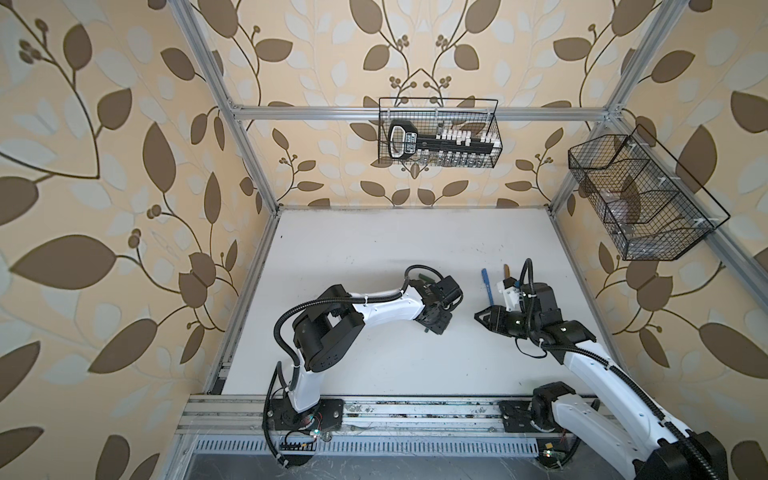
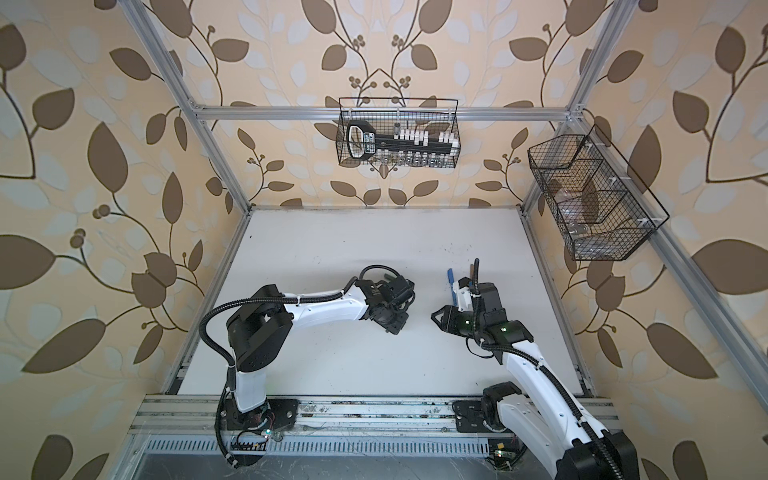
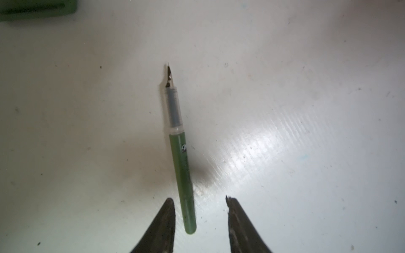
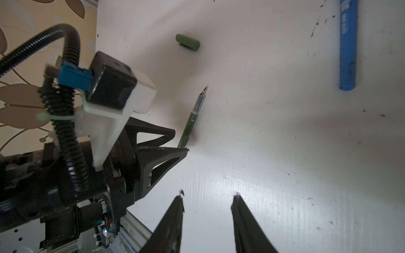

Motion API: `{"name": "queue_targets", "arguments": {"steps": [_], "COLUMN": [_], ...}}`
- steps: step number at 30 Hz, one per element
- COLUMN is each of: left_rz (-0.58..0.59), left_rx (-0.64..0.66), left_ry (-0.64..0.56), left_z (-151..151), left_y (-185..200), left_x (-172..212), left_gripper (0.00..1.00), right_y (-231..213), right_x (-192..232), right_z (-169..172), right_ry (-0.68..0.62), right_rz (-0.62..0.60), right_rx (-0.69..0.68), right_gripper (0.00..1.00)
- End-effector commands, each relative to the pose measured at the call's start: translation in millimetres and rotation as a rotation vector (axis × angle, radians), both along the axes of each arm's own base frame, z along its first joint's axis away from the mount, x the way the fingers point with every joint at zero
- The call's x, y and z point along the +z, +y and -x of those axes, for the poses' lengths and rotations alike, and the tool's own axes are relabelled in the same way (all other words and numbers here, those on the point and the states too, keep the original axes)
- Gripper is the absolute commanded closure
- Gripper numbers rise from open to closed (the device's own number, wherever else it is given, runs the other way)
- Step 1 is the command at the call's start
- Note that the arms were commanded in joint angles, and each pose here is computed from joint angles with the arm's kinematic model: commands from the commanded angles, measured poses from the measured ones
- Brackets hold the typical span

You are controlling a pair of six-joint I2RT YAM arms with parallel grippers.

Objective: Insert the pens into the pen caps
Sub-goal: 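Lift the green pen nib-up with the left gripper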

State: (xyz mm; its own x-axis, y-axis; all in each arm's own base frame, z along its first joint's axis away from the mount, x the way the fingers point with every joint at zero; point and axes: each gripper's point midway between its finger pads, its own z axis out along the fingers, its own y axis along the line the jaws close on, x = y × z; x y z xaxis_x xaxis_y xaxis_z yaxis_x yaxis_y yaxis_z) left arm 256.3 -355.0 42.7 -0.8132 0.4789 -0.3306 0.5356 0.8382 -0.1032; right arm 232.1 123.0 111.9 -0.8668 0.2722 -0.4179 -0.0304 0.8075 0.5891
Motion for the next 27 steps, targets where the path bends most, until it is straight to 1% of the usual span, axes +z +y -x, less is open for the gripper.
{"name": "queue_targets", "arguments": {"steps": [1, 7, 14, 21, 27], "left_rz": [0.003, -0.009, 0.001, -0.008, -0.006], "left_rx": [0.076, 0.117, 0.119, 0.126, 0.116], "left_ry": [0.033, 0.052, 0.071, 0.060, 0.052], "left_z": [-5, 1, 5, 3, 1], "left_y": [3, 12, 11, 14, 12], "left_x": [-3, -9, -17, -24, -25], "left_gripper": [0.63, 0.64, 0.67, 0.74, 0.85], "right_y": [1, 1, 2, -3, -8], "right_x": [1, 3, 3, -2, -8], "right_z": [2, 1, 0, 2, 0], "right_ry": [-0.001, -0.009, -0.011, 0.003, 0.016], "right_rz": [-0.013, -0.015, -0.021, 0.011, 0.036], "right_rx": [0.008, 0.003, 0.006, -0.009, -0.035], "right_gripper": [0.60, 0.59, 0.57, 0.55, 0.53]}}
